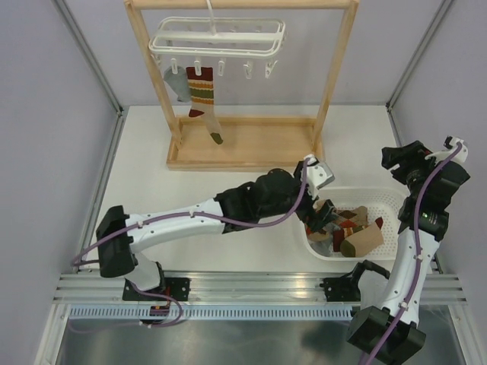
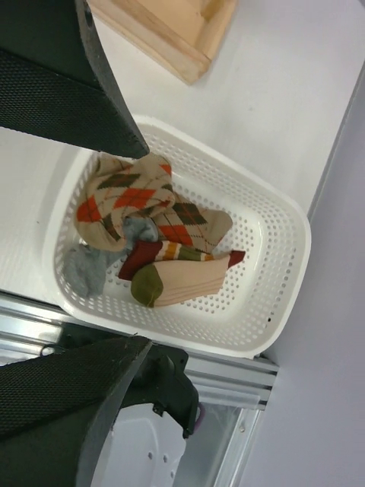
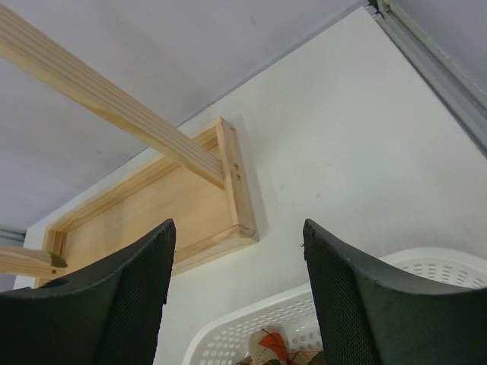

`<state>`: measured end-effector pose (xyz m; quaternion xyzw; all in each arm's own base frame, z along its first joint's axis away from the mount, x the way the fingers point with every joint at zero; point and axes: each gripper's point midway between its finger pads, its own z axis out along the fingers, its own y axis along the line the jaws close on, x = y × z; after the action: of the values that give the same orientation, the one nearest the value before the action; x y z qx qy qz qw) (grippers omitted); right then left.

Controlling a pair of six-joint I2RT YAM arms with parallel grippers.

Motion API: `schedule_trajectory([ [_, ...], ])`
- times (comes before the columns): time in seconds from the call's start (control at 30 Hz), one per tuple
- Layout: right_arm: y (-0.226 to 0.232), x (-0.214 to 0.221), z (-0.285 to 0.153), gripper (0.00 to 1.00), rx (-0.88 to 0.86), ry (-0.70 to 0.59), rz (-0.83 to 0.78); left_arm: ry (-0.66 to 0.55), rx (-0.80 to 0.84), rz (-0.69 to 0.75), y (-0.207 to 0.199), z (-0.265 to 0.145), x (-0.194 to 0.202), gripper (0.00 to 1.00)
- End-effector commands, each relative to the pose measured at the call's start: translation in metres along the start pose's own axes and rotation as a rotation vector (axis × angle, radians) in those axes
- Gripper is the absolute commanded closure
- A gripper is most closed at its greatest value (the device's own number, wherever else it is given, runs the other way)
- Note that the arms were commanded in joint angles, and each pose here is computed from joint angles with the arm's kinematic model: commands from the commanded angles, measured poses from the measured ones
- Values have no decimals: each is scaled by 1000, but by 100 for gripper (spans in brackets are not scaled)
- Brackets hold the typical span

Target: Remove the socks clipped to the hanger

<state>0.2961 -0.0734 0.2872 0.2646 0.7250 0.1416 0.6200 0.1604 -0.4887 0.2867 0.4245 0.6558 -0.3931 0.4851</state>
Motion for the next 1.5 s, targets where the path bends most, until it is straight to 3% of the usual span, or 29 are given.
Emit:
schedule_trajectory([
  [0.0, 13, 6, 4, 28, -96, 24, 32, -41, -120, -20, 50, -38, -15, 0],
  [0.1, 17, 12, 8, 28, -141, 31, 44, -85, -197, -142, 94, -72, -20, 0],
  [0.27, 24, 15, 11, 28, -189, 43, 51, -139, -378, -210, 165, -123, -17, 0],
  [0.43, 52, 17, 17, 27, -250, 61, 26, -200, -476, -405, 217, -159, -15, 0],
  [0.67, 113, 47, 33, 26, -332, 136, -45, -240, -751, -441, 282, -194, -11, 0],
  [0.9, 131, 85, 35, 26, -375, 208, -59, -211, -970, -437, 328, -198, 11, 0],
  [1.13, 132, 95, 35, 26, -392, 230, -89, -176, -1247, -398, 375, -211, 36, 0],
  [1.47, 129, 107, 31, 26, -419, 259, -126, -212, -1326, -364, 417, -184, 37, 0],
])
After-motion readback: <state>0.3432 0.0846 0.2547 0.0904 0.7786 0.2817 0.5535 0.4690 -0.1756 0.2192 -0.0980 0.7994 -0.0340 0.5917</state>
